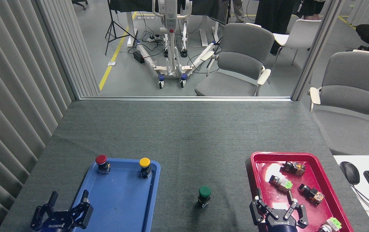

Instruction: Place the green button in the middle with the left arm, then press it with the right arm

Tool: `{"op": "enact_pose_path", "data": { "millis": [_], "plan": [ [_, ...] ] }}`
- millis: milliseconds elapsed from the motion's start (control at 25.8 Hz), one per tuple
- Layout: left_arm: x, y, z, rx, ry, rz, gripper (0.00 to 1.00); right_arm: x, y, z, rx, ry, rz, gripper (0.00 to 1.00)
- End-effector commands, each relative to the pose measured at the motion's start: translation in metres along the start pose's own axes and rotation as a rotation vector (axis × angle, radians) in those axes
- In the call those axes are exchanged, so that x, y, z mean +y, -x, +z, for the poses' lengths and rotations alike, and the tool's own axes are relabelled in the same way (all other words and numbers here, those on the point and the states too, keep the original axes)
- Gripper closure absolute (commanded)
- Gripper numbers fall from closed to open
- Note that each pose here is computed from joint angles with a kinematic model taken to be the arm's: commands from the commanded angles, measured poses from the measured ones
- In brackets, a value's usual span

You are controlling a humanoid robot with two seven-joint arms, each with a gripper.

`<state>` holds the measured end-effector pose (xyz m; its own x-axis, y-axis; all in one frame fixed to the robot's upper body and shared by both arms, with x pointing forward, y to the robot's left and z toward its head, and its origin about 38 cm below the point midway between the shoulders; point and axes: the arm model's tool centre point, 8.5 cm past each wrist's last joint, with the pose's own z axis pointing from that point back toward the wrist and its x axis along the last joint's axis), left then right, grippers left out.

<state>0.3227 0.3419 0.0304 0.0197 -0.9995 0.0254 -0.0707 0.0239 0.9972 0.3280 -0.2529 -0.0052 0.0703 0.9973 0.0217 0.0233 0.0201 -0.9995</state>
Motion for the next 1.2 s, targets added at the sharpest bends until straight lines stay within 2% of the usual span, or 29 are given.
{"op": "enact_pose_path", "data": {
  "millis": [0,310,503,581,697,774,929,1006,1161],
  "plan": [
    [0.002,0.000,-0.002,0.001,-0.006,0.002,0.00,0.000,0.000,0.000,0.003,0.001,0.001,0.01],
    [0.022,-0.001,-0.004,-0.002,-0.061,0.050,0.00,0.000,0.000,0.001,-0.002,0.000,0.005,0.01],
    [0.023,0.002,-0.001,-0.001,-0.065,0.050,0.00,0.002,0.001,0.001,0.002,-0.017,0.006,0.01],
    [0.023,0.001,-0.002,-0.010,-0.066,0.052,0.00,0.002,0.001,0.001,0.005,-0.018,-0.012,0.01],
    [0.023,0.000,-0.002,-0.010,-0.066,0.054,0.00,0.003,0.003,0.002,0.027,-0.025,-0.084,0.00],
    [0.024,0.001,-0.002,-0.009,-0.070,0.053,0.00,0.003,0.003,0.001,0.023,-0.027,-0.092,0.00],
    [0.025,0.000,-0.001,-0.011,-0.074,0.051,0.00,0.000,0.002,0.000,-0.001,-0.018,-0.077,0.00],
    [0.025,0.000,-0.001,-0.010,-0.074,0.053,0.00,-0.001,0.003,0.000,-0.008,-0.014,-0.032,0.00],
    [0.025,0.000,-0.001,-0.010,-0.074,0.054,0.00,-0.004,0.002,-0.001,-0.014,-0.004,-0.024,0.00]
  ]
}}
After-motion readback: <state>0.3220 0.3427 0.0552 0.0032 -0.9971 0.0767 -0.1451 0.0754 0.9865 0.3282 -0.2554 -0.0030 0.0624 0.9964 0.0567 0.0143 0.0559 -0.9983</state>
